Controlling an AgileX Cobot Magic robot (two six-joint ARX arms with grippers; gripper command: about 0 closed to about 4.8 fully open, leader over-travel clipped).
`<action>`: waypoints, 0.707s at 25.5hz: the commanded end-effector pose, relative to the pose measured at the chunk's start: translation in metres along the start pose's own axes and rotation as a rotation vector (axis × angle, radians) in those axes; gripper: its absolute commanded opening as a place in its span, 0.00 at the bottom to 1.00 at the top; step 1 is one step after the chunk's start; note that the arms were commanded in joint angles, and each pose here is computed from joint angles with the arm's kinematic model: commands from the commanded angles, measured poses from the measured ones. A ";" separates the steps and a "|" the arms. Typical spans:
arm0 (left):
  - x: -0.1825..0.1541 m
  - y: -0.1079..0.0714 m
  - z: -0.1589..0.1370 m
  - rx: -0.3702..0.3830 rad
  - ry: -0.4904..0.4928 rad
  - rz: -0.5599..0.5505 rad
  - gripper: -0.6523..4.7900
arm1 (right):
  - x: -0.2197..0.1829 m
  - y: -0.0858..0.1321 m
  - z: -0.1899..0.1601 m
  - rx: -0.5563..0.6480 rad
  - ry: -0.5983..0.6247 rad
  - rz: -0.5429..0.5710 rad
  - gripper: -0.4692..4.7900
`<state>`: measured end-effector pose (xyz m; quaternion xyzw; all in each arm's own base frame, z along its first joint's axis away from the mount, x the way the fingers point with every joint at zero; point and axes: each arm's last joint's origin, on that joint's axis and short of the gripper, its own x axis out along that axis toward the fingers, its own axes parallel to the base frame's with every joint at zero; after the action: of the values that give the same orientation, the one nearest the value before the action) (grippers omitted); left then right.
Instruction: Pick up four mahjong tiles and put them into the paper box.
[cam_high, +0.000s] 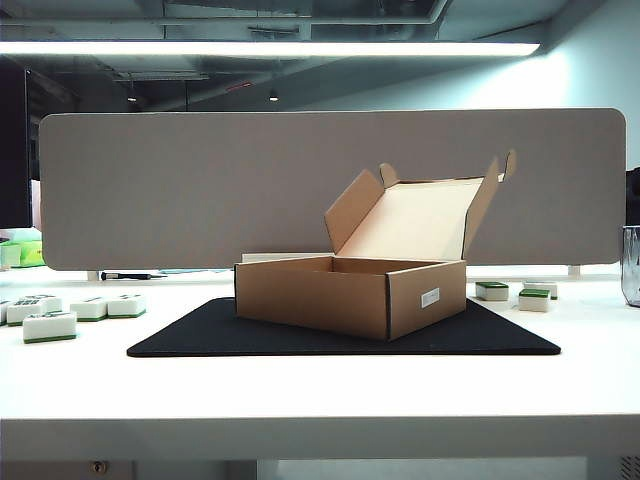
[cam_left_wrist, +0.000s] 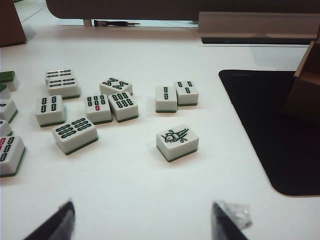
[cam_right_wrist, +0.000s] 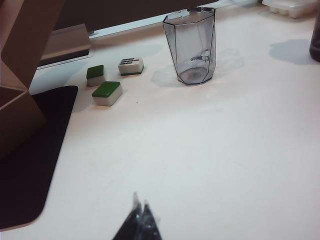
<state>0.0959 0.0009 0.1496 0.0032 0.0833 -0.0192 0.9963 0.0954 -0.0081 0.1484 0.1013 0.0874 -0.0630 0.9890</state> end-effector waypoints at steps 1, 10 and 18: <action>0.000 0.000 -0.001 0.007 0.007 0.001 0.75 | 0.000 0.000 0.000 -0.031 -0.013 -0.012 0.09; 0.000 0.000 -0.001 0.007 0.007 0.001 0.75 | 0.000 0.000 0.000 -0.247 -0.010 -0.014 0.09; 0.000 0.000 -0.001 0.007 0.007 0.001 0.75 | 0.000 0.000 0.000 -0.248 -0.012 -0.008 0.09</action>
<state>0.0958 0.0009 0.1497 0.0032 0.0831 -0.0192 0.9963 0.0955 -0.0083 0.1483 -0.0214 0.0936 -0.0554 0.9938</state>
